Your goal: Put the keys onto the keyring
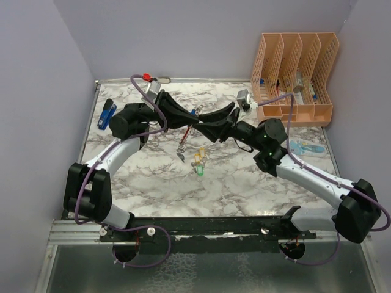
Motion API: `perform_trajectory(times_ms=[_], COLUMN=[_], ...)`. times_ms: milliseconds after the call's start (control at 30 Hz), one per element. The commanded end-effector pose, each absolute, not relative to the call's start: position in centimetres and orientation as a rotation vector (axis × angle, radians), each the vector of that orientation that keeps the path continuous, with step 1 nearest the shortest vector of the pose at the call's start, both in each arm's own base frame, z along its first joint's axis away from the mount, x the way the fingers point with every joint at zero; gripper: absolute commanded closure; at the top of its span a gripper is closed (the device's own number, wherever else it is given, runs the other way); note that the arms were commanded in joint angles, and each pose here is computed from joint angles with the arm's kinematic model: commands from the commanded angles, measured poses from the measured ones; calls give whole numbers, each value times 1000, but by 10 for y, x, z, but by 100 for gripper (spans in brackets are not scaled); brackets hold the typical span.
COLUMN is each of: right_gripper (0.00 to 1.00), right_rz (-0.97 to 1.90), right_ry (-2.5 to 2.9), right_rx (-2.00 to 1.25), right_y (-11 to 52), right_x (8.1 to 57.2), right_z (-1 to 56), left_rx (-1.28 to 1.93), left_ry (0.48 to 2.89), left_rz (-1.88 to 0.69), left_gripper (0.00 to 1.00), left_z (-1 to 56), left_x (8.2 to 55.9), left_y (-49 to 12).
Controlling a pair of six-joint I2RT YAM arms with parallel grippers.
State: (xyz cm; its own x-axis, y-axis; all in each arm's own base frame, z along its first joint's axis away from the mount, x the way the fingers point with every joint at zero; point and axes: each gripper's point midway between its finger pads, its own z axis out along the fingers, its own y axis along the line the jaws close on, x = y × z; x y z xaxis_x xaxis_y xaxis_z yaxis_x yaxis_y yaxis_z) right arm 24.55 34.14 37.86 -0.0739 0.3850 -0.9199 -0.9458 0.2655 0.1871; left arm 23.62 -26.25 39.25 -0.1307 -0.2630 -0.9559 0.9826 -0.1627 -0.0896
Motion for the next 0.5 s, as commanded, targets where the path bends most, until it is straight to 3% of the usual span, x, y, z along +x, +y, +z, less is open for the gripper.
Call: perform_trajectory(times_ms=[0,267,467], right_gripper=[57,33,29], right_rz=[1141,1032,979], right_ry=[1066,1233,1310], right_rx=[-578,-566,-559], right_y=[328,321,311], right_x=[252,267,267], right_z=[413,377,356], left_rx=[1361,1528,1457], left_ry=[934,1065,1170], left_rz=[-1418,-1332,-1293], left_gripper=[100,100,100], left_z=[376,372,376], left_x=[209,218,249], left_y=[-259,-242,-223])
